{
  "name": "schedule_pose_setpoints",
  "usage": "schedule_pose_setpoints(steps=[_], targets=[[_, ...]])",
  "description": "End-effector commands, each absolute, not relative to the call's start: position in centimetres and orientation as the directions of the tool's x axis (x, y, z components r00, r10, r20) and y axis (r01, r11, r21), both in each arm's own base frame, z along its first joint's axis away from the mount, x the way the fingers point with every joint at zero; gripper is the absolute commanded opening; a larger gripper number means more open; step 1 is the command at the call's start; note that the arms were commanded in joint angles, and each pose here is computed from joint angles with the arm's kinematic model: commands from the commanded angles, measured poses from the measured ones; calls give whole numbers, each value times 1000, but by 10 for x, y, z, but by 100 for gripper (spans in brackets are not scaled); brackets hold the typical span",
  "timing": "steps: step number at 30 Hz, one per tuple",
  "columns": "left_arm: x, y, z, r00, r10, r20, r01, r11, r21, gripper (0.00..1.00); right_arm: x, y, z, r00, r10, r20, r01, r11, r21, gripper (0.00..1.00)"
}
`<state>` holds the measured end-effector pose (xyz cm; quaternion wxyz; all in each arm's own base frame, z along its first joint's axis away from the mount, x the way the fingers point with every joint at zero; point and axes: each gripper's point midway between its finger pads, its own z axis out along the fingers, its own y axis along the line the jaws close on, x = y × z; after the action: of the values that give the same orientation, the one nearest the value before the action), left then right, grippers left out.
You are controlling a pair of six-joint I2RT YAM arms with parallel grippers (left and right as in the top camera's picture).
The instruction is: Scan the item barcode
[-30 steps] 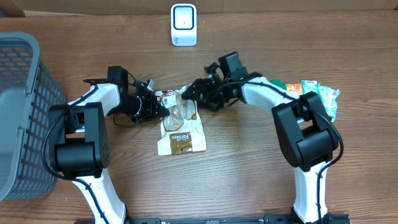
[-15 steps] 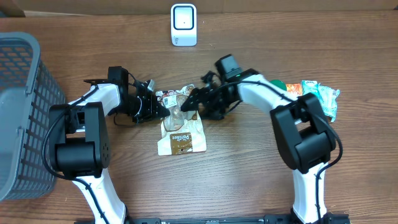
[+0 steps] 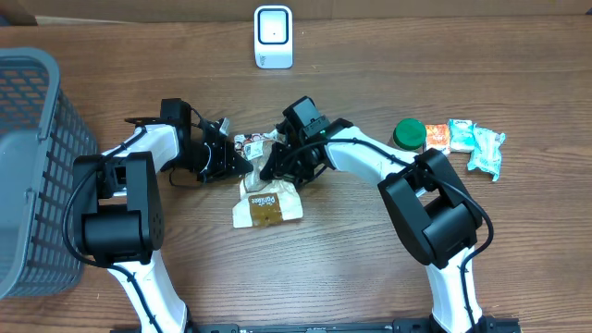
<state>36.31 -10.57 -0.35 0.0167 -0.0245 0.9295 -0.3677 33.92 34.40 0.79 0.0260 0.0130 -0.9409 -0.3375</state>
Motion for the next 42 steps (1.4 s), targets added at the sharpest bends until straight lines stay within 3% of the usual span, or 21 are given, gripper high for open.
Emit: schedule_pose_setpoints(steps=[1, 8, 11, 17, 23, 33, 39, 40, 42], targets=[[349, -103, -25, -997, -63, 55, -83, 757, -648, 4, 353, 326, 4, -1000, -10, 29, 11, 775, 632, 19], [350, -103, -25, -997, -62, 54, -82, 757, -648, 4, 358, 319, 24, -993, -115, 5, -72, 657, 750, 20], [350, -103, -26, -997, -63, 54, -83, 758, -648, 4, 358, 318, 27, -990, -138, -11, -97, 636, 766, 4], [363, -89, -15, -995, -97, 38, -99, 760, -643, 4, 355, 322, 35, -983, -177, -45, -144, 599, 788, 4], [386, -65, 41, -993, -91, -72, -28, 785, -619, 4, 357, 322, 52, -975, -198, -102, -200, 577, 792, 4], [402, 11, 161, -922, -150, -357, -12, 932, -362, 5, 355, 311, 133, -918, -248, -309, -392, 451, 802, 4], [397, 27, 206, -865, -162, -475, -5, 949, -314, 46, 352, 297, 205, -868, -205, -451, -495, 398, 772, 4], [396, 29, 210, -861, -161, -483, -7, 952, -305, 96, 350, 294, 218, -858, -196, -476, -513, 389, 765, 4], [395, 33, 211, -858, -160, -487, -18, 959, -284, 100, 346, 286, 247, -828, -172, -534, -556, 376, 741, 4]])
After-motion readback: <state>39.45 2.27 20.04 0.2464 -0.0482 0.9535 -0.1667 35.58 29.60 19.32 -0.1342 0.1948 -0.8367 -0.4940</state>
